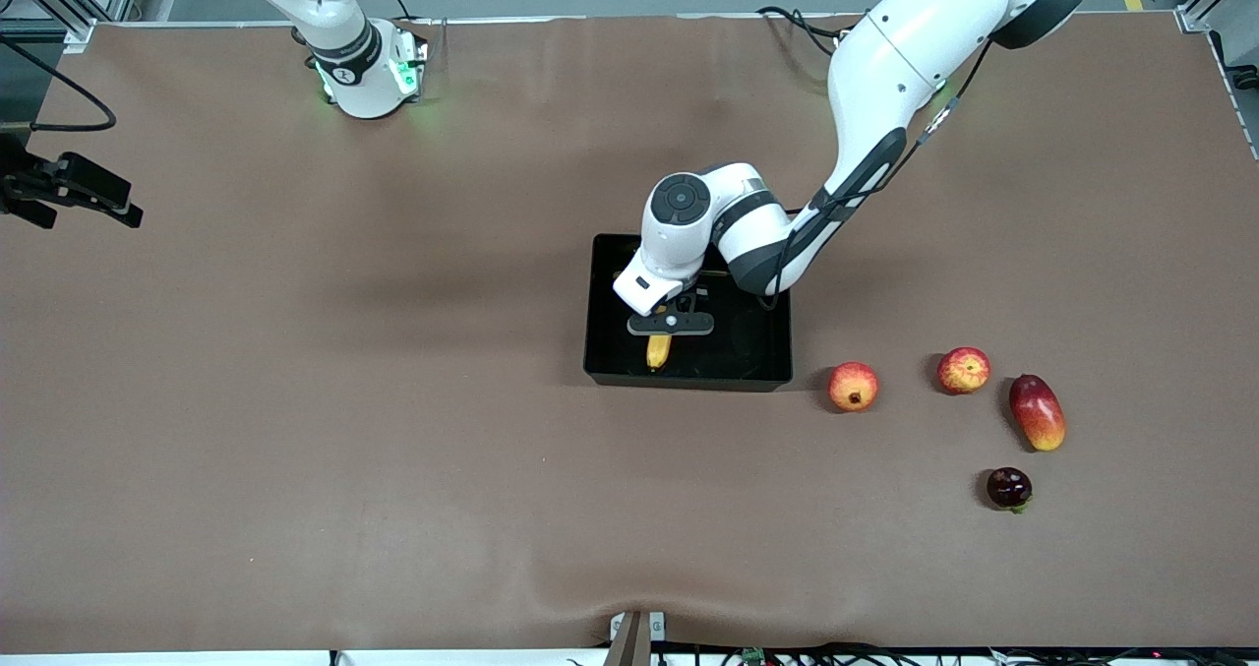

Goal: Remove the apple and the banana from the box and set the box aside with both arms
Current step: 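Grasp the yellow banana with the left gripper and lift it, then carry the banana out of the box while the right gripper approaches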

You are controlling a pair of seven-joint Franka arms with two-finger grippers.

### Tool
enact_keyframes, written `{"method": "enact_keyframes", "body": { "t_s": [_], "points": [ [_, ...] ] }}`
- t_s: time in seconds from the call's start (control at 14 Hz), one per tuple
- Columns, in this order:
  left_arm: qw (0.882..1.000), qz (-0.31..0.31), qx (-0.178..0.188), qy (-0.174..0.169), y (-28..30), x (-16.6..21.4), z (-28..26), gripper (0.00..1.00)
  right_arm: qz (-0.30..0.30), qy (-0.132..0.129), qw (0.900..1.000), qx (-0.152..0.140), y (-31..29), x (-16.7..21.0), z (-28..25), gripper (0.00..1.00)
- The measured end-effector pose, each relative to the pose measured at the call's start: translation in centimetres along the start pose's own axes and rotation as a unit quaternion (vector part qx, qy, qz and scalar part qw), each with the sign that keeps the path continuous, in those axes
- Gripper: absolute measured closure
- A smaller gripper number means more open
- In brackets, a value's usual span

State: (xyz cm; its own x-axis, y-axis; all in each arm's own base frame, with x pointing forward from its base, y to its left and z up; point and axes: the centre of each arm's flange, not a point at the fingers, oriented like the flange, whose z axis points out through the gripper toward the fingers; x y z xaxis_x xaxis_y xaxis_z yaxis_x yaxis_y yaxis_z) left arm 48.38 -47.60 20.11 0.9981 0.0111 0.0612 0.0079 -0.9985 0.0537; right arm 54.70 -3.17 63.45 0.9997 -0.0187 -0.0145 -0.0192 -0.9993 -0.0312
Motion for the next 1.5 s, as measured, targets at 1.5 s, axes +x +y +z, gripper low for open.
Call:
{"method": "enact_keyframes", "body": {
  "t_s": [1.5],
  "points": [
    [0.996, -0.025, 0.049, 0.070, -4.6, 7.8, -15.1, 0.63, -0.013, -0.008, 1.000, 0.000, -1.5, 0.6, 1.0, 0.00]
  ]
}}
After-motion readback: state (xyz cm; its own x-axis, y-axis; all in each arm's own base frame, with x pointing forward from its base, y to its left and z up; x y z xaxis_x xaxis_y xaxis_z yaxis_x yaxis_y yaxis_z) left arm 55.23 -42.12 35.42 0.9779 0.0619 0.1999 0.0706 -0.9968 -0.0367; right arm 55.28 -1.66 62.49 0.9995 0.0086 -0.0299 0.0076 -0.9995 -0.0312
